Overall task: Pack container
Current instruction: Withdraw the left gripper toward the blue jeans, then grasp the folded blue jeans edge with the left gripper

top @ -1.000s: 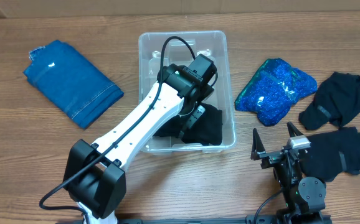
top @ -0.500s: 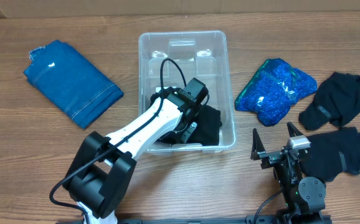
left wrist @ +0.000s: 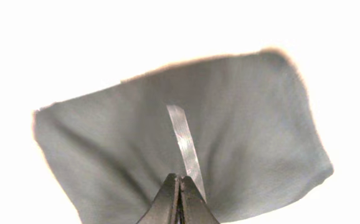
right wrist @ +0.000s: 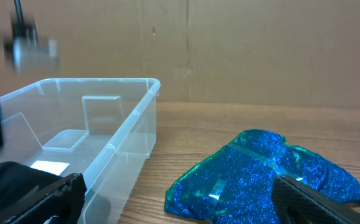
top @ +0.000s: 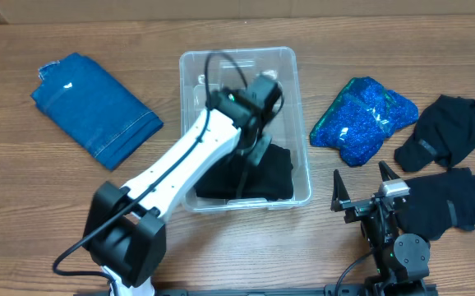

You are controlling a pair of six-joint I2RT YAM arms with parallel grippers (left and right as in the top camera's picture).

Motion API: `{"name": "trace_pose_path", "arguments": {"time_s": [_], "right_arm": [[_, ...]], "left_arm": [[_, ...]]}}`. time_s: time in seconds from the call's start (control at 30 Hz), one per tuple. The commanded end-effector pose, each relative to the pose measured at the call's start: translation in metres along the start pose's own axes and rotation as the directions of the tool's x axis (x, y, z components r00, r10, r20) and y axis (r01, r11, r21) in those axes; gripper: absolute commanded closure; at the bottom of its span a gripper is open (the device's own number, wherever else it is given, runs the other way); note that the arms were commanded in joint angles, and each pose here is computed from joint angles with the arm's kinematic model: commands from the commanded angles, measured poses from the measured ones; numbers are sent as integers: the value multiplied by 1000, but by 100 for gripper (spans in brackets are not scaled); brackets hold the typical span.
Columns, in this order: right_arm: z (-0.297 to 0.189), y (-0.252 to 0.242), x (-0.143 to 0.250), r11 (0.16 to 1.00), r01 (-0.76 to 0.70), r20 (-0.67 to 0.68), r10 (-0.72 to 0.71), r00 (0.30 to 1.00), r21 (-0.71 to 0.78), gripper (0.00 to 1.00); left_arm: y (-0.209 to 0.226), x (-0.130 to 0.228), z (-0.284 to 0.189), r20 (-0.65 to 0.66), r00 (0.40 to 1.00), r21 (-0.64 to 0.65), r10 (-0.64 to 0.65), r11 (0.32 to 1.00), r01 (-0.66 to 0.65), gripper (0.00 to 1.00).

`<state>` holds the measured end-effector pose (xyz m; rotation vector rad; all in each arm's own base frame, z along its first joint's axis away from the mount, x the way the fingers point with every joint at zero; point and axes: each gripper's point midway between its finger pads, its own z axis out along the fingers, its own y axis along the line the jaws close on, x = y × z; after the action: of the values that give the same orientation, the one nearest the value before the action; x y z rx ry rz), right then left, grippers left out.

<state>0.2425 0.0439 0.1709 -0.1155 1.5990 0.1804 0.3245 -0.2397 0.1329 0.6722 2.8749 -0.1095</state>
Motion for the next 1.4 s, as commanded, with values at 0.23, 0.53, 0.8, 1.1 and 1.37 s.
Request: {"name": "trace_pose_path", "arguments": {"time_s": [0.23,0.53,0.8,1.1,1.37], "right_arm": [[0,-2,3,1000,3,-1,-3,1000,10,0],[0,-2,3,1000,3,-1,-3,1000,10,0],[0,-2,3,1000,3,-1,-3,1000,10,0],[0,-2,3,1000,3,-1,-3,1000,10,0],[0,-2,3,1000,3,-1,-3,1000,10,0]], "left_arm": [[197,20,-208,483,675,63,-558,791,609,96],[333,154,-177,387,312,277,-868,432,858,96],[363,196,-77,350,172,440,-921,324,838,0],[369,181,-58,355,182,502,-917,352,790,0],[359,154,21,145,254,646,-956,286,708,0]]}}
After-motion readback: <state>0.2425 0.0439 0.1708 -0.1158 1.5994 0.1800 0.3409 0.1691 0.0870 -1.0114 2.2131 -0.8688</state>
